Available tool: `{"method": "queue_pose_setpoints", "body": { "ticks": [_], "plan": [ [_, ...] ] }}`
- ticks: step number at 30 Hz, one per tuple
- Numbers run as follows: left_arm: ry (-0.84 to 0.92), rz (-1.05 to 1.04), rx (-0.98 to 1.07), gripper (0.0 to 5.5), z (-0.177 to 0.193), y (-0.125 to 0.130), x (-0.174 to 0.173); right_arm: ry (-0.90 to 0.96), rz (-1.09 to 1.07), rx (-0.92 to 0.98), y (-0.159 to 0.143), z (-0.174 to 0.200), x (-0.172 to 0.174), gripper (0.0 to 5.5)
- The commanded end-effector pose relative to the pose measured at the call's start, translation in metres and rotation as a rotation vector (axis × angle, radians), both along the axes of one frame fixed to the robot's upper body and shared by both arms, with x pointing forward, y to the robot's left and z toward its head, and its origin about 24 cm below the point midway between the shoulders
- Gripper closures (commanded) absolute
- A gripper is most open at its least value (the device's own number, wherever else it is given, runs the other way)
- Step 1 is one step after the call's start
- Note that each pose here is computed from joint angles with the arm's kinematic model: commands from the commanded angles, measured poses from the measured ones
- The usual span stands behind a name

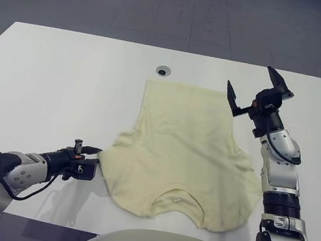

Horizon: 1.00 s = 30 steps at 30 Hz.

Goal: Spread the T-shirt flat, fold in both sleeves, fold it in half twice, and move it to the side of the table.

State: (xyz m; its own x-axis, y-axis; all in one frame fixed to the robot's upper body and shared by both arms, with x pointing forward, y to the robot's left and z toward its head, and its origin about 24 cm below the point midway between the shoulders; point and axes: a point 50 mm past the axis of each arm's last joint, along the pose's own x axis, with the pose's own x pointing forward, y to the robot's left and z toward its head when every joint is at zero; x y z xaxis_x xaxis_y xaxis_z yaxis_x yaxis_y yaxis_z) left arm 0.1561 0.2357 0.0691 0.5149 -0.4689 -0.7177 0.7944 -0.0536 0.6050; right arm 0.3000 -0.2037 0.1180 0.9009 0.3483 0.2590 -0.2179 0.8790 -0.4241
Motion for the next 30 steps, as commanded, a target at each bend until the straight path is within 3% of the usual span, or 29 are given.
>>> {"method": "queue_pose_setpoints", "body": {
  "ticks": [1, 5, 12, 30],
  "plan": [
    [0.093, 0.022, 0.065, 4.88, -0.014, 0.008, -0.010, 0.005, 0.006, -0.020, 0.000, 0.001, -0.001, 0.10],
    [0.088, 0.024, 0.073, 5.47, -0.012, 0.009, -0.009, 0.005, 0.011, -0.021, 0.002, 0.001, -0.002, 0.10],
    [0.064, 0.014, 0.075, 5.47, -0.008, 0.007, -0.006, 0.006, 0.024, -0.024, 0.005, 0.001, -0.003, 0.10],
    [-0.050, -0.091, -0.079, 5.47, 0.035, -0.032, 0.026, -0.007, 0.033, -0.039, 0.016, 0.001, -0.015, 0.10]
  ]
}}
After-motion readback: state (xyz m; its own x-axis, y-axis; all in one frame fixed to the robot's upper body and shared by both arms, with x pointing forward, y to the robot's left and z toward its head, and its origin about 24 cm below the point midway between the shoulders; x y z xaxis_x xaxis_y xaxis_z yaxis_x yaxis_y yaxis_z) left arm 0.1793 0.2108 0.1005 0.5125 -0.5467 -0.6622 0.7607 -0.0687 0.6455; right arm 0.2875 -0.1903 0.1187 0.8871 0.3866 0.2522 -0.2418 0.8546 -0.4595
